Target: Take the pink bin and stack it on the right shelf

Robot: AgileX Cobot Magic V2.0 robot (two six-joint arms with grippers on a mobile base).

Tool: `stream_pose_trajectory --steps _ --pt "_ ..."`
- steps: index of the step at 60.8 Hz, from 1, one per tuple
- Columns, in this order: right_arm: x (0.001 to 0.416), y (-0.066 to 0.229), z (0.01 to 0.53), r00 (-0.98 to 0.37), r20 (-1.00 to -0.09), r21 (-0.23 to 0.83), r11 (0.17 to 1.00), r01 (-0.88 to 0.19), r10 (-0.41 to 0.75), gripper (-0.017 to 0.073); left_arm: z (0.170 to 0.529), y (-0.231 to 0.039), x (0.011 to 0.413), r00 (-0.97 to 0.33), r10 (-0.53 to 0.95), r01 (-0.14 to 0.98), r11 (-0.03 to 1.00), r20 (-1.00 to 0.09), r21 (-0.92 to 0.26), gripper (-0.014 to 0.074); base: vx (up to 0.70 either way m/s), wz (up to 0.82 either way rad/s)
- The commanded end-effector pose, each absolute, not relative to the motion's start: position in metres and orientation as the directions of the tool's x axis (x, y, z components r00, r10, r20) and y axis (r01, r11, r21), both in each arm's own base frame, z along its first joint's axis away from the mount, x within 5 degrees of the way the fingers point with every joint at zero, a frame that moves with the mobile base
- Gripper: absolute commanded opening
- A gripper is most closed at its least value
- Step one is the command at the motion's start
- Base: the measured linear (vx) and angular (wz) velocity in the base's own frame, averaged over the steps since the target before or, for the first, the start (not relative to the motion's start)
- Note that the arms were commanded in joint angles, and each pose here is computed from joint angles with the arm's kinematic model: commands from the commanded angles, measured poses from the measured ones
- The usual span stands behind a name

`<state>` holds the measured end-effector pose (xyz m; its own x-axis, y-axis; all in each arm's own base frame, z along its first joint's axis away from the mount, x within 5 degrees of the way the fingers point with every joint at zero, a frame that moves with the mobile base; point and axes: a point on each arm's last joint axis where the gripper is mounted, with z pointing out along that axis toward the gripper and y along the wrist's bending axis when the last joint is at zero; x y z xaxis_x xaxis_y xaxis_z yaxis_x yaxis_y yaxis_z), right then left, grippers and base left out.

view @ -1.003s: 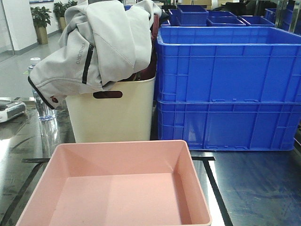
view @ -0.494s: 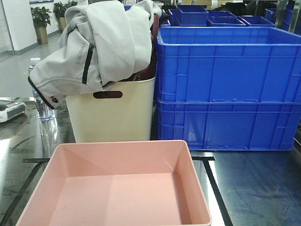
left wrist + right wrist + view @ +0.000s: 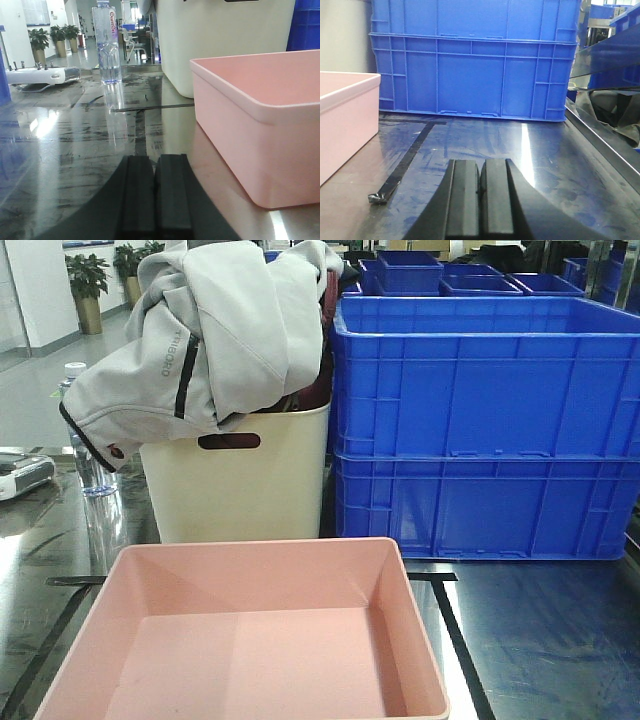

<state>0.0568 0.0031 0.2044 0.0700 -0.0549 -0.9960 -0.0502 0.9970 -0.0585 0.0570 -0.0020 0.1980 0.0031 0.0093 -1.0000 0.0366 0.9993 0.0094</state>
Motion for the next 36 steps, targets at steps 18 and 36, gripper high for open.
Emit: stream_pose_trajectory --steps 18,36 --pt "0.0546 0.0032 0.211 0.164 -0.984 -0.073 0.996 -0.044 -0.065 -0.0009 0.2016 -0.002 0.0558 0.086 0.001 0.035 0.999 -0.996 0.004 -0.0006 0.0 0.0" --pt "0.0547 0.0033 0.211 0.163 -0.985 -0.073 0.996 -0.044 -0.065 -0.0009 0.2016 -0.002 0.0558 0.086 0.001 0.035 0.999 -0.996 0.004 -0.0006 0.0 0.0"
